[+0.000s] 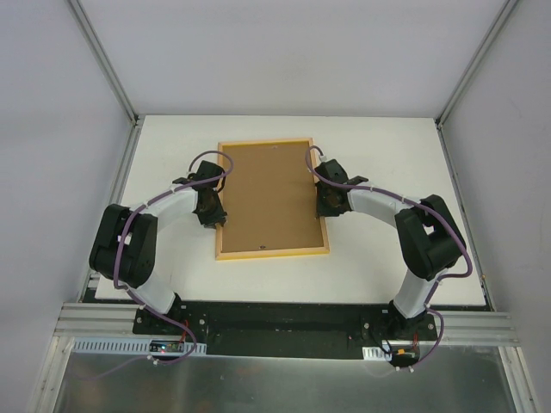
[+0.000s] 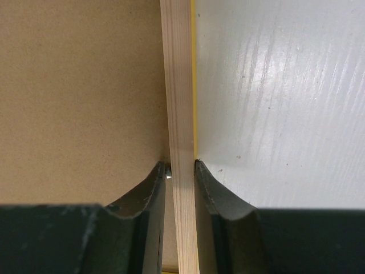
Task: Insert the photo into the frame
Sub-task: Press the fastener onto the backboard.
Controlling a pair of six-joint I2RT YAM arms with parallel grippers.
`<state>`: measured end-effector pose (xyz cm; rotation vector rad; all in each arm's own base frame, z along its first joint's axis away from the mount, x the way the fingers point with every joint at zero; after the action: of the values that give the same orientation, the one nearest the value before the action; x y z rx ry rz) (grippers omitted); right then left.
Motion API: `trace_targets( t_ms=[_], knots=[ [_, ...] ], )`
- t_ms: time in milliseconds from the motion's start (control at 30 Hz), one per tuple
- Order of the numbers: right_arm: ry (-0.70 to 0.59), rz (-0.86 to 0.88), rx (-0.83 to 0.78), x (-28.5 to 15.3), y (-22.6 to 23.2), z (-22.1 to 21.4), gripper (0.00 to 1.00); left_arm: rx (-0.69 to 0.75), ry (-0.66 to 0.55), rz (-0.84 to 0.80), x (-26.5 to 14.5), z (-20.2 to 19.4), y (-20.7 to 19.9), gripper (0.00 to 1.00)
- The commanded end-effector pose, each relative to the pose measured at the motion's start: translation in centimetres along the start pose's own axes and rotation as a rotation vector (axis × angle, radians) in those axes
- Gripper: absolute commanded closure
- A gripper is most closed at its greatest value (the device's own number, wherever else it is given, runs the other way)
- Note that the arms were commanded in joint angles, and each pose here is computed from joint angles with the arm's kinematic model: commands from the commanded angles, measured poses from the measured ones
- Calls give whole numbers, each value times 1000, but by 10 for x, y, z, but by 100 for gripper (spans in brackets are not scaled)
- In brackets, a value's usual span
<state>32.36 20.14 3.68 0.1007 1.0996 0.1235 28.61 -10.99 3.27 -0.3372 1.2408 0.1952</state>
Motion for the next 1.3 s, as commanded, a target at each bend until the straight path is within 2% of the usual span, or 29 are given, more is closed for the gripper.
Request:
trace_targets(
  t_ms=[0,167,400,700,1000,1267],
  knots=[
    [62,-5,-20,7,-2,-20,99,-48,12,27,19,-10,4,94],
    [64,1,-16,7,-1,-21,99,-3,4,-41,7,-12,-5,81],
    [67,7,-16,8,1,-21,99,58,12,-70,5,-14,-12,75],
    [70,11,-19,8,1,-22,99,65,42,-49,17,-15,-13,69],
    [75,18,-19,8,1,-24,99,60,33,21,26,-14,-2,74],
    [70,19,-19,6,0,-24,99,52,41,48,34,-9,0,86]
  ],
)
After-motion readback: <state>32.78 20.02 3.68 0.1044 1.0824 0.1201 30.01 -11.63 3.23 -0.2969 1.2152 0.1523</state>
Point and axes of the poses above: each gripper's point midway between its finger pads, its own x axis out along the fingers, its own y axis along the line the jaws close on, z = x × y, the point moved 1 cm from there along -x, back along the fingers, and after that the axes turned 2 degrees about x, right-handed, at the moved point
